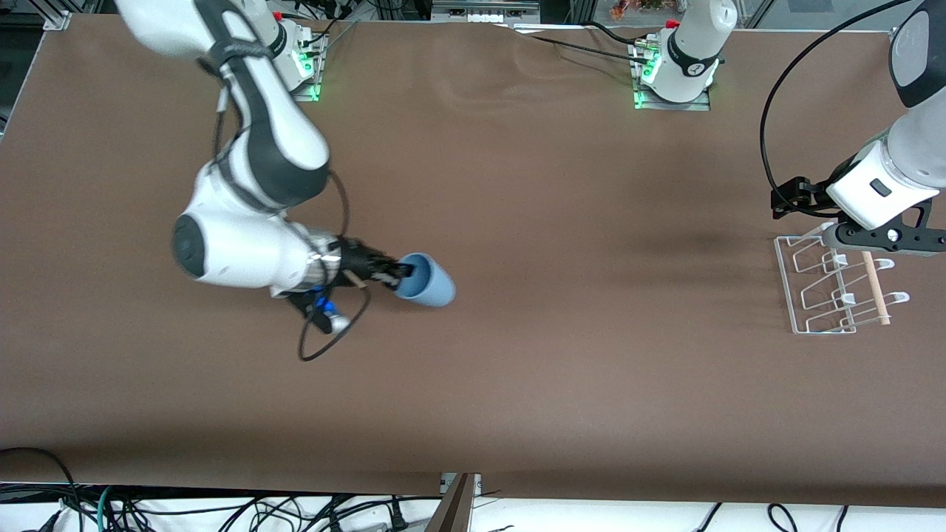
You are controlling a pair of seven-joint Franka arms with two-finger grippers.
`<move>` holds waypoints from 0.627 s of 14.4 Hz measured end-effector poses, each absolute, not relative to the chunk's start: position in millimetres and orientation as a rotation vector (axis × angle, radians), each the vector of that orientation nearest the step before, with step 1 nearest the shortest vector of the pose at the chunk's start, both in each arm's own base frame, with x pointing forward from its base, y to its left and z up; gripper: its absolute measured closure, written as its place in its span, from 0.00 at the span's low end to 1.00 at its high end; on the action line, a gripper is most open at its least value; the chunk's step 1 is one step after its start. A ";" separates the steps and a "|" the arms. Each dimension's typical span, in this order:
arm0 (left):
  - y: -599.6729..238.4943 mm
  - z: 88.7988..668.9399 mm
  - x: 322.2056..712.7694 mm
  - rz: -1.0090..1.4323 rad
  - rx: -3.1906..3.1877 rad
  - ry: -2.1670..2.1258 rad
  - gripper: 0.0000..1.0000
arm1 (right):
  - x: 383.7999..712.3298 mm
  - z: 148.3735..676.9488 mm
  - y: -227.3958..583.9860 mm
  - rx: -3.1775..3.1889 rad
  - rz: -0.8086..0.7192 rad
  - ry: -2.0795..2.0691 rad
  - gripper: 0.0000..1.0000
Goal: Transfer cup to left arm and place on rack
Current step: 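Carry the cup toward the middle while the left gripper approaches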
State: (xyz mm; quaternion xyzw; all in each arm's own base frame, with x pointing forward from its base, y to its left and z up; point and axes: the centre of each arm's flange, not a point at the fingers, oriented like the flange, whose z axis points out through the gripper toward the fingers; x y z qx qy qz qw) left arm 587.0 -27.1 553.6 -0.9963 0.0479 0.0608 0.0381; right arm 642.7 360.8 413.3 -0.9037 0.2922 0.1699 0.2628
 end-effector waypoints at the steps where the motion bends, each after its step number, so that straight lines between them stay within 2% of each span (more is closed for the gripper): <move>1: -27.1 553.5 587.0 0.187 -3.056 0.147 0.00 | 633.8 420.9 384.9 -2.411 0.458 0.834 0.95; 5: -27.6 553.5 586.9 0.188 -3.059 0.147 0.00 | 604.5 452.2 452.8 -2.289 0.452 0.999 0.95; 9: -41.4 550.9 587.0 0.205 -3.178 0.144 0.00 | 594.4 479.4 475.2 -2.160 0.529 1.056 0.95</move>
